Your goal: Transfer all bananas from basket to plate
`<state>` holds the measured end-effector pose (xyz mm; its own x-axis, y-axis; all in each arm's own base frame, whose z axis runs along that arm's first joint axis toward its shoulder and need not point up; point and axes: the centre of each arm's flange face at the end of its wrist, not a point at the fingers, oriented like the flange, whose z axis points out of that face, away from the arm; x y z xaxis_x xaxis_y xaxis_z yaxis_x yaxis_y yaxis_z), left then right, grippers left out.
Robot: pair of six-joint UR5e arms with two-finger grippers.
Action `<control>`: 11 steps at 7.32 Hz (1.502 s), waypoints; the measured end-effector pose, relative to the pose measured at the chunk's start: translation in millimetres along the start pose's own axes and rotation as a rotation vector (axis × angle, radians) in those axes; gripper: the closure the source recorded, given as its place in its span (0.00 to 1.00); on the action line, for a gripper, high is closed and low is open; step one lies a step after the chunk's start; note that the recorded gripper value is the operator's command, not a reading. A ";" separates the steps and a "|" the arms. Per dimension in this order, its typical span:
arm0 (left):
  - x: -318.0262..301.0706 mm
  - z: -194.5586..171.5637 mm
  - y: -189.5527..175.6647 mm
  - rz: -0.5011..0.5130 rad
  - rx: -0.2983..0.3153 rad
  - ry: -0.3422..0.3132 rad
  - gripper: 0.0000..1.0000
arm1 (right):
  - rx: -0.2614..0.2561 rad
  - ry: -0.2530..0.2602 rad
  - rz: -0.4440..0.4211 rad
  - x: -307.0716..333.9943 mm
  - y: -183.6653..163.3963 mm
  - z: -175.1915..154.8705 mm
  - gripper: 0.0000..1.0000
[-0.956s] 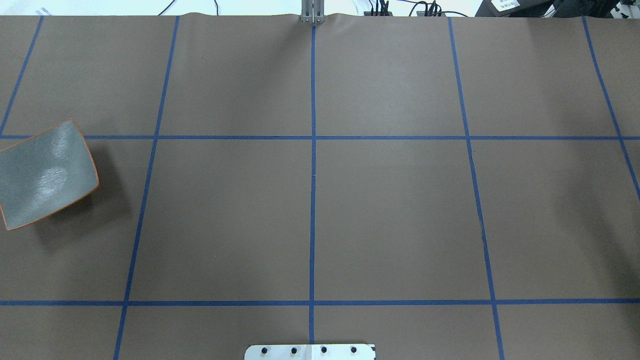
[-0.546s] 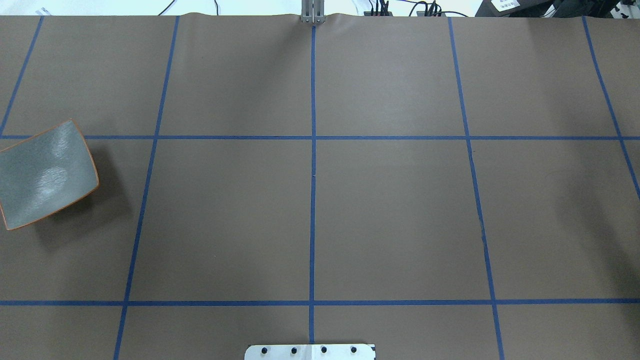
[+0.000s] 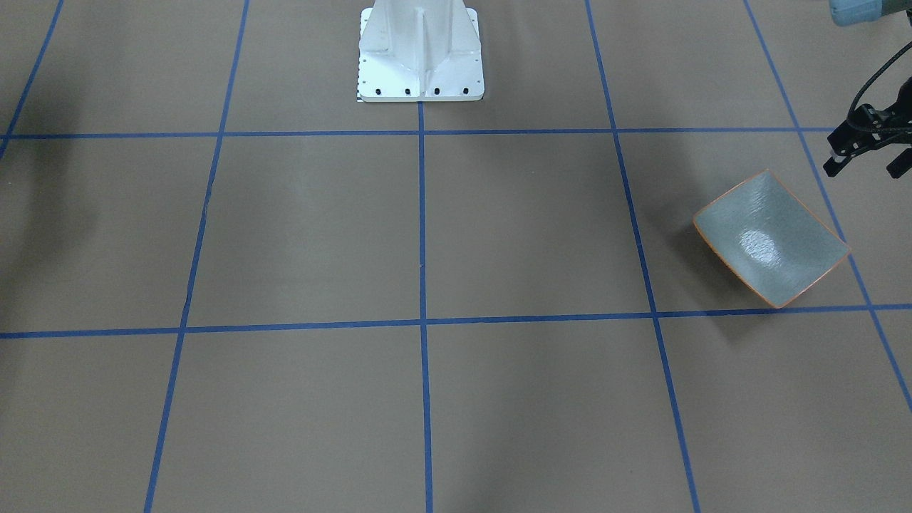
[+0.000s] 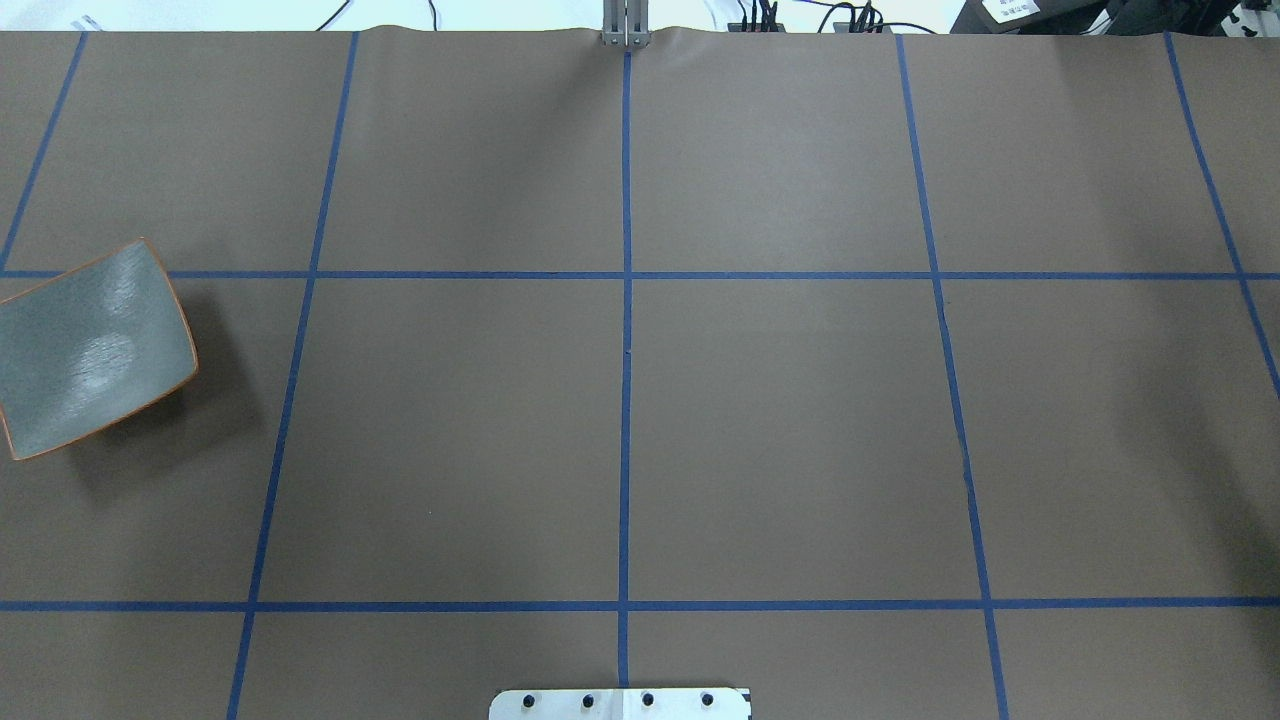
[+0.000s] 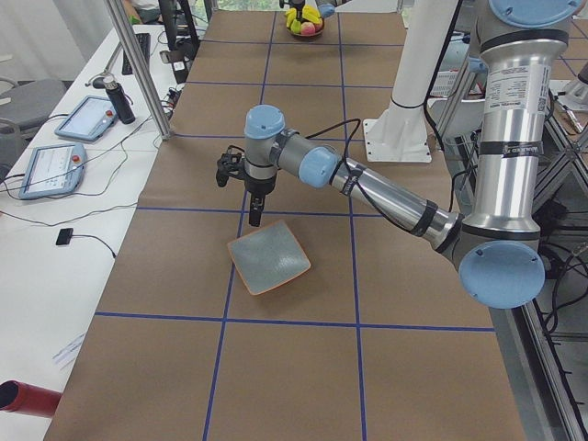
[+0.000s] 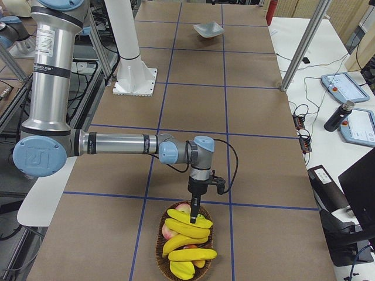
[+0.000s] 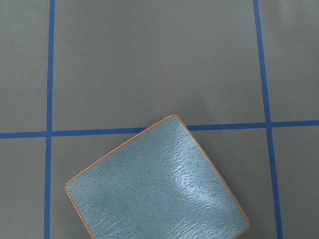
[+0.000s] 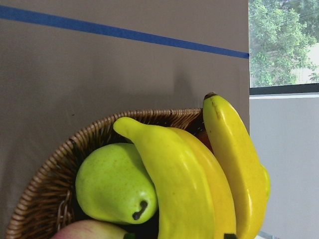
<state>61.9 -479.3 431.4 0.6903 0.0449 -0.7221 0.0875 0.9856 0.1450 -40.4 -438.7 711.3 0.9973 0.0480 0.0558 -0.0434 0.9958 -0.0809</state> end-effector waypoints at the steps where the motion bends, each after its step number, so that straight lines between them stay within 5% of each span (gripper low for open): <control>1: 0.5 -0.5 0.1 0.000 0.001 0.001 0.01 | -0.003 0.001 -0.001 0.3 0.2 1.6 1.00; 4: 2.3 -2.3 0.2 0.004 0.004 0.003 0.00 | -0.001 0.000 -0.013 -0.6 -1.5 1.1 1.00; 11: 16.0 -4.5 -7.7 -0.027 0.008 0.026 0.01 | 0.101 -0.064 -0.049 20.6 -26.6 -58.1 1.00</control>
<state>69.1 -485.4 415.7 0.6688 0.0230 -0.7431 0.1116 0.9851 0.1309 -15.2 -468.7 656.7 0.9927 0.0006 0.1210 -0.0035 0.9997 0.0236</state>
